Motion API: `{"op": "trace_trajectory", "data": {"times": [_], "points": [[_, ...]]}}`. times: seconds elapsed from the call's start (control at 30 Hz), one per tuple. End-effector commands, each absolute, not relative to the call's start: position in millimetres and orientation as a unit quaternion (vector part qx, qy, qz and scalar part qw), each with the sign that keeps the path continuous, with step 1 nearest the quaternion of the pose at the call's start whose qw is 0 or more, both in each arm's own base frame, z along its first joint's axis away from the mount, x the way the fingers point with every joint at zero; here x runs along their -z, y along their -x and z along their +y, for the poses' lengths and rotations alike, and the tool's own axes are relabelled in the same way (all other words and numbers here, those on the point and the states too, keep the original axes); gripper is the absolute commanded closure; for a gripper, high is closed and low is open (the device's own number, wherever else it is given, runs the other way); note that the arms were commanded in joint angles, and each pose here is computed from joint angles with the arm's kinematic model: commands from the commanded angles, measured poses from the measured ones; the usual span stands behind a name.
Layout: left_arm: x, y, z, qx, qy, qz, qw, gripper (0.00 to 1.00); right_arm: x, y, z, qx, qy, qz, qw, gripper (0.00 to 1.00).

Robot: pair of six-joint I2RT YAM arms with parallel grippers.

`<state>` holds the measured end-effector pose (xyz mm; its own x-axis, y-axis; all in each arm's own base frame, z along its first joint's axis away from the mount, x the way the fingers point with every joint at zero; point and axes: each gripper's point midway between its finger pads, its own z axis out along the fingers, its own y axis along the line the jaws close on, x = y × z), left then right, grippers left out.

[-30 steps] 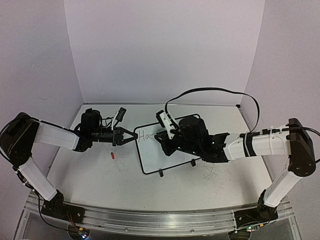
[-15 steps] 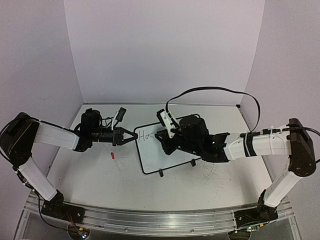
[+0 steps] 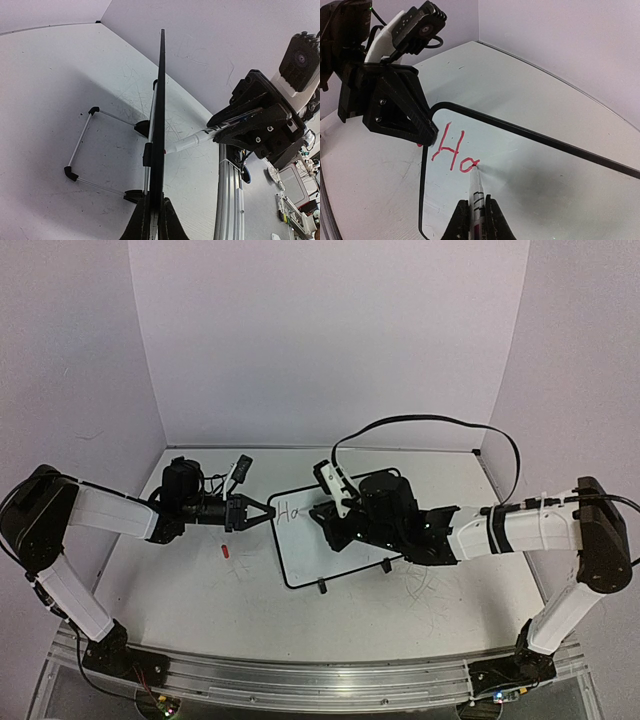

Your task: Write a sentence on the whiteboard

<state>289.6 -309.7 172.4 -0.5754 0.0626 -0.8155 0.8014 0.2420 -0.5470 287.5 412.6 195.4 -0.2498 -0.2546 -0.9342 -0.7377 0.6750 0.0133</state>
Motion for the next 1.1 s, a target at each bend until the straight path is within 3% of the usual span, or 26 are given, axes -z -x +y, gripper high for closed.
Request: {"op": "trace_trajectory", "data": {"times": [0.0,0.53,0.77,1.07], "points": [[-190,-282,-311,0.547,-0.328,0.682,0.358,1.00,-193,-289,406,-0.233,0.319,0.761,0.514,1.00],[-190,-282,-311,0.547,-0.327,0.683,0.357,1.00,-201,-291,390,-0.212,0.307,0.762,0.529,1.00],[-190,-283,-312,0.547,-0.327,0.683,0.357,1.00,-258,-252,393,-0.315,0.348,0.681,0.562,1.00],[-189,-283,-311,0.546,-0.327,0.684,0.357,1.00,-248,-270,406,-0.287,0.371,0.691,0.550,1.00]]}}
